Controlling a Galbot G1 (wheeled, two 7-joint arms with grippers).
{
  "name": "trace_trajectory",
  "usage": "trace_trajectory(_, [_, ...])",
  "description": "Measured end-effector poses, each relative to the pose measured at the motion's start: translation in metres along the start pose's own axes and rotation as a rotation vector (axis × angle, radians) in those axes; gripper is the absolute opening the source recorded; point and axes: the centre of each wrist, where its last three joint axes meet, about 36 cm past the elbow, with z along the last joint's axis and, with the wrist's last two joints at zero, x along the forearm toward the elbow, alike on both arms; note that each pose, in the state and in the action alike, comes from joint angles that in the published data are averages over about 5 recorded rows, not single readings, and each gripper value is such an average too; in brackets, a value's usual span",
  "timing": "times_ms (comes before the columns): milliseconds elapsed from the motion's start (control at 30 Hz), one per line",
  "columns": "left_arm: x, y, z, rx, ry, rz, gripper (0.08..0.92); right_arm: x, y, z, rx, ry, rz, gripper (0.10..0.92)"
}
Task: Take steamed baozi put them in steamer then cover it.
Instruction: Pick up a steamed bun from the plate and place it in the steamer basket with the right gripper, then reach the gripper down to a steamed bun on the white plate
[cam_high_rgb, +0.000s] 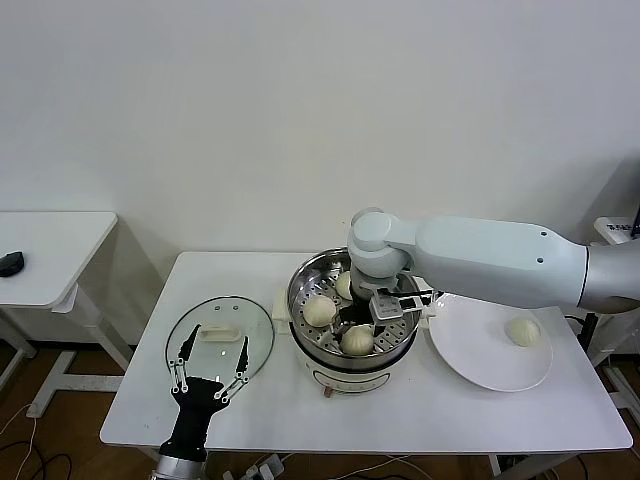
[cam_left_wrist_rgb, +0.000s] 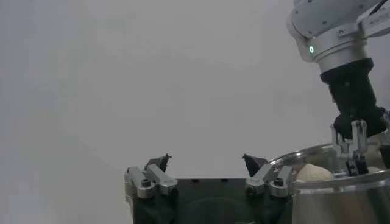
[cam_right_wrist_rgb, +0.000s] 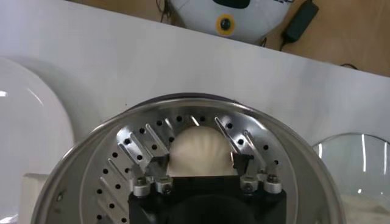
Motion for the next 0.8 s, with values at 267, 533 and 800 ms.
trace_trajectory(267, [0.000,0.000,0.000,0.000,0.000,0.001,0.823,0.035,0.017,0.007,-0.106,0.031,0.033,0.823])
trace_trajectory(533, [-0.001,-0.002,-0.001,0.005,-0.004,0.005,0.823,0.095,0.091,0.029,-0.514,0.063,0.064,0.823])
trace_trajectory(800, [-0.001,-0.002,-0.003,0.006,-0.009,0.010,0.823,0.121,0.214,0.046,-1.057,0.055,0.124,0.823])
